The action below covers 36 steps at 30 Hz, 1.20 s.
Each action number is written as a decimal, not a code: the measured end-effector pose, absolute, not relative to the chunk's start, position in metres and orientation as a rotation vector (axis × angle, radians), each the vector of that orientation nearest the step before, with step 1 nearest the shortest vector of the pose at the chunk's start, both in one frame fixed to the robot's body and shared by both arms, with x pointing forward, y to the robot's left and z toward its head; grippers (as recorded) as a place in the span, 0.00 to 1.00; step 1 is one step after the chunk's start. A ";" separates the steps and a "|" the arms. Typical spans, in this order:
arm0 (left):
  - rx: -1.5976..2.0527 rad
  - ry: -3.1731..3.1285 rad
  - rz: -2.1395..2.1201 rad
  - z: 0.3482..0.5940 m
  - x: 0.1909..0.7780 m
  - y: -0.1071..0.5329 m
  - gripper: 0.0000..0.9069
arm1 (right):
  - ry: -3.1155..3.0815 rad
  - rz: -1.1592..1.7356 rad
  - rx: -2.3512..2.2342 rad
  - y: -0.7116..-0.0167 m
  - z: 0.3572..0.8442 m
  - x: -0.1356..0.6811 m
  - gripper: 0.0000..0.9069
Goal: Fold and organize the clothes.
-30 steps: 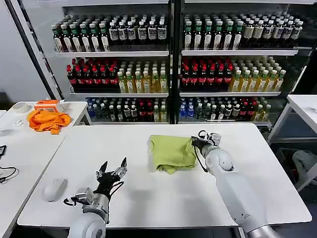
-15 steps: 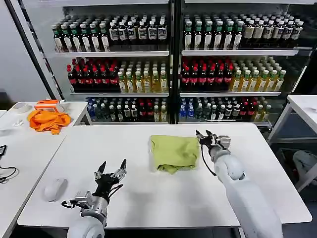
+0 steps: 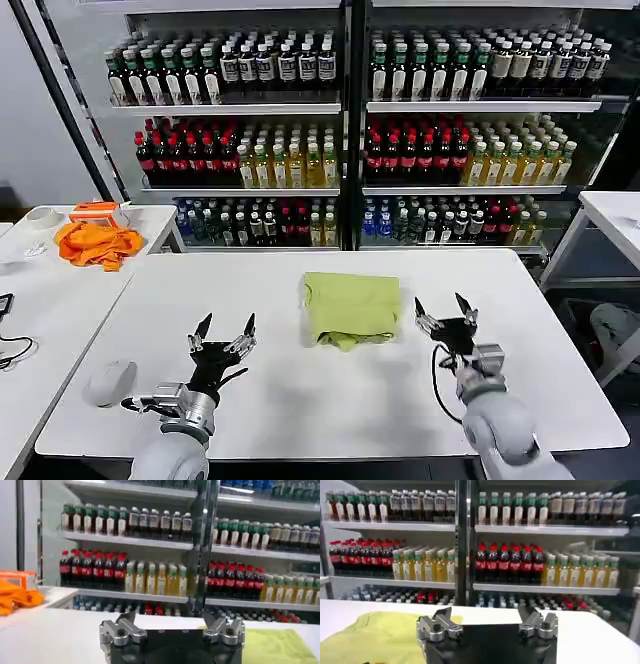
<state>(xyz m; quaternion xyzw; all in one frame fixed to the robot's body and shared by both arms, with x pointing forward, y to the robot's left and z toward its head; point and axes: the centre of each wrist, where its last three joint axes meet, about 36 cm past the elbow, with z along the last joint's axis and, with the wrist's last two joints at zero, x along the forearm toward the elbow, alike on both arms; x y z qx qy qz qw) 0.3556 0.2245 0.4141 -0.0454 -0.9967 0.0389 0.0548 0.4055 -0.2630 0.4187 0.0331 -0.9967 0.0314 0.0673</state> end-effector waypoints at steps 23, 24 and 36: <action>-0.173 -3.026 -0.008 0.422 0.347 0.230 1.00 | -3.024 0.183 0.055 -0.274 0.428 0.340 1.00; -0.174 -3.026 -0.010 0.422 0.346 0.230 1.00 | -3.025 0.184 0.056 -0.274 0.428 0.340 1.00; -0.178 -3.025 -0.018 0.423 0.341 0.231 1.00 | -3.065 0.227 0.052 -0.275 0.434 0.331 1.00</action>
